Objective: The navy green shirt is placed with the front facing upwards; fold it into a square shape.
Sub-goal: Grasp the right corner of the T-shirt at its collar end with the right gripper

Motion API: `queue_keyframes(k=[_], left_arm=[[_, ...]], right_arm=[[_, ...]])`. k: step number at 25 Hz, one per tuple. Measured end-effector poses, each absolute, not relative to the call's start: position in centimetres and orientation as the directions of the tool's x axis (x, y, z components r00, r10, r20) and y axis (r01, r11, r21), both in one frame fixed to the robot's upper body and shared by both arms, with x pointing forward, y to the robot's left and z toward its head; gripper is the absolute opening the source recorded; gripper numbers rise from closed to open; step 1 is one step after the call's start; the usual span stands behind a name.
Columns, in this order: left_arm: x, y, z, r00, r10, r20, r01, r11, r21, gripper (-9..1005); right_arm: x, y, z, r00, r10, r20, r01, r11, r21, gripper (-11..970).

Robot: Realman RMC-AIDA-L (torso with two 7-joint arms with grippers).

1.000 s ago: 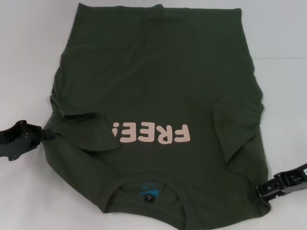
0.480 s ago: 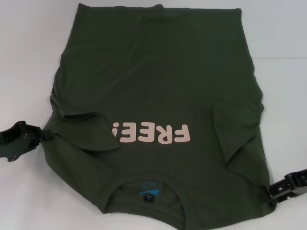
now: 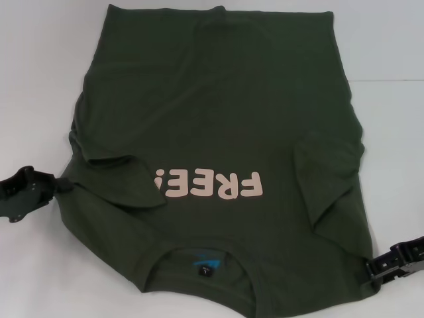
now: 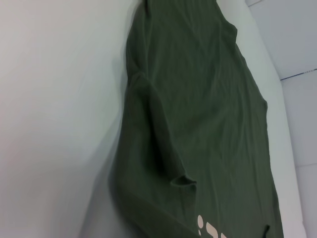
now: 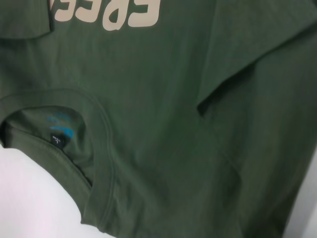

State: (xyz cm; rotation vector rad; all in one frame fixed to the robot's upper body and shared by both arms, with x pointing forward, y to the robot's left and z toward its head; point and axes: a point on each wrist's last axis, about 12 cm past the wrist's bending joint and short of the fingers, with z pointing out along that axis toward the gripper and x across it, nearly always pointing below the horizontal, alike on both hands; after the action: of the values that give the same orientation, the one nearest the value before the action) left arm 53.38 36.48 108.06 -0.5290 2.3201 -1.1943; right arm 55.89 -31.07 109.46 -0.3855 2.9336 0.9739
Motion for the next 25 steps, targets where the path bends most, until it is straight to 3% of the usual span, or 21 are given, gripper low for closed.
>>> queue_keyframes(k=[10,20,23,25], left_arm=[[53.34,36.57,108.06,-0.809,-0.539,-0.235,-0.121,0.544,-0.831,55],[53.38,36.58,108.07,-0.807,-0.540,-0.236,-0.121,0.544,-0.831,55],[53.38,36.58,108.07,-0.807,-0.541,-0.237,-0.121,0.544,-0.831,55],[53.38,36.58,108.07,-0.807,-0.541,-0.237,-0.121,0.544,-0.830,55]], right_arm=[[55.58,-31.04,109.36,-0.969,-0.232,-0.089,-0.239,0.771,0.591,530],[55.48,-31.36,109.46,-0.971,-0.225,-0.073,-0.225,0.777,0.588,325],[55.47,-31.43,109.44,-0.972,-0.228,-0.064,-0.222,0.784,0.579,144],[55.48,-31.49,109.47,-0.973,-0.223,-0.064,-0.218,0.786,0.578,148]])
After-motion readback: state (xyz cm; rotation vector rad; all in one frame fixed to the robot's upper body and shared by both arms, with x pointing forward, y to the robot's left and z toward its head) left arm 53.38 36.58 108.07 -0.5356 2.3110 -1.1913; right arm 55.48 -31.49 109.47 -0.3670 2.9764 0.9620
